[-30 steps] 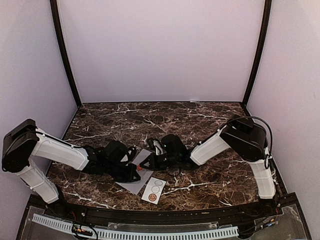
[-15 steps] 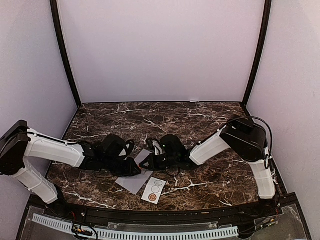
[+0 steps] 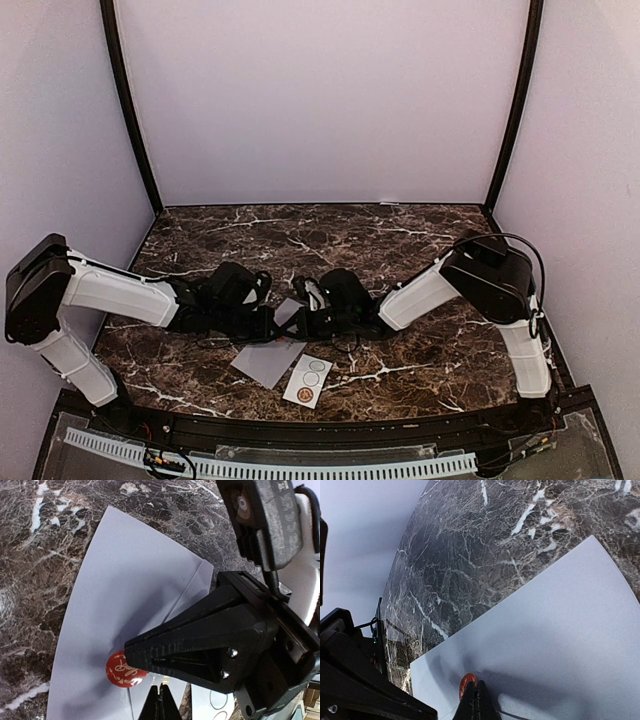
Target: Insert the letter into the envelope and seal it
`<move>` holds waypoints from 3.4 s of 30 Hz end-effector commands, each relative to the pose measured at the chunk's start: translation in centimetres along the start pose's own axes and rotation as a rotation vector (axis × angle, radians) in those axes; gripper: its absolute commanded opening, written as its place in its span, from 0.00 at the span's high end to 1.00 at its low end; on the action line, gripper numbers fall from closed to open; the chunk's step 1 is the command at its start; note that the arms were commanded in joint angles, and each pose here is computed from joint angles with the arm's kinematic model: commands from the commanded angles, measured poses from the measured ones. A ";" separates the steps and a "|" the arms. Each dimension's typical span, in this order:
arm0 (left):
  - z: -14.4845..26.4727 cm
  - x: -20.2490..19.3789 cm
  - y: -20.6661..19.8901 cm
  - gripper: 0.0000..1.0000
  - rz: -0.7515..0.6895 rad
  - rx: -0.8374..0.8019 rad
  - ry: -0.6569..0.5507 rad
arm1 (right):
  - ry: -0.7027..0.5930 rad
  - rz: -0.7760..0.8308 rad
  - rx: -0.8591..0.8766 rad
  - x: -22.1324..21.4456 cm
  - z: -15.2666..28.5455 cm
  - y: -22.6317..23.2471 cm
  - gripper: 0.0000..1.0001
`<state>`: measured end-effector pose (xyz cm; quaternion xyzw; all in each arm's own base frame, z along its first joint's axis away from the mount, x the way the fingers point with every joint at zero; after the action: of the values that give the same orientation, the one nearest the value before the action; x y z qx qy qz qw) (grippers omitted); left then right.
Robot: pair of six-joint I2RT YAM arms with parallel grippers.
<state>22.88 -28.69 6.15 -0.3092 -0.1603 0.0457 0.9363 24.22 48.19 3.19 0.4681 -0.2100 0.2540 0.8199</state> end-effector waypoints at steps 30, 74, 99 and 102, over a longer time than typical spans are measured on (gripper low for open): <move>-1.6 -2.9 4.7 1.00 0.049 0.082 0.063 | 0.012 0.061 -0.112 0.8 1.3 0.0 0.95; -1.5 -3.2 3.5 1.00 0.039 0.017 0.089 | 0.126 0.051 -0.075 -1.1 -0.6 1.4 1.00; 1.1 1.5 1.0 1.00 0.029 -0.018 -0.057 | 0.168 -0.004 -0.198 -2.7 -0.7 -1.2 1.00; 0.3 1.1 0.9 1.00 0.035 -0.033 -0.031 | 0.169 -0.005 -0.199 -2.7 -0.6 -1.2 1.00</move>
<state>23.61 -26.92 6.20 -0.3184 -0.1756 0.0704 0.9289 23.46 48.68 3.44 0.4013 -0.1856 0.2754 0.8536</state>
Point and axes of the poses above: each gripper's point midway between its finger pads, its own z axis back along the fingers, its own y axis along the line the jaws close on, x = y × z, the point moved 2 cm from there along z, back along the fingers, and after that the axes turned 10 degrees about z, right-handed, at the moved point
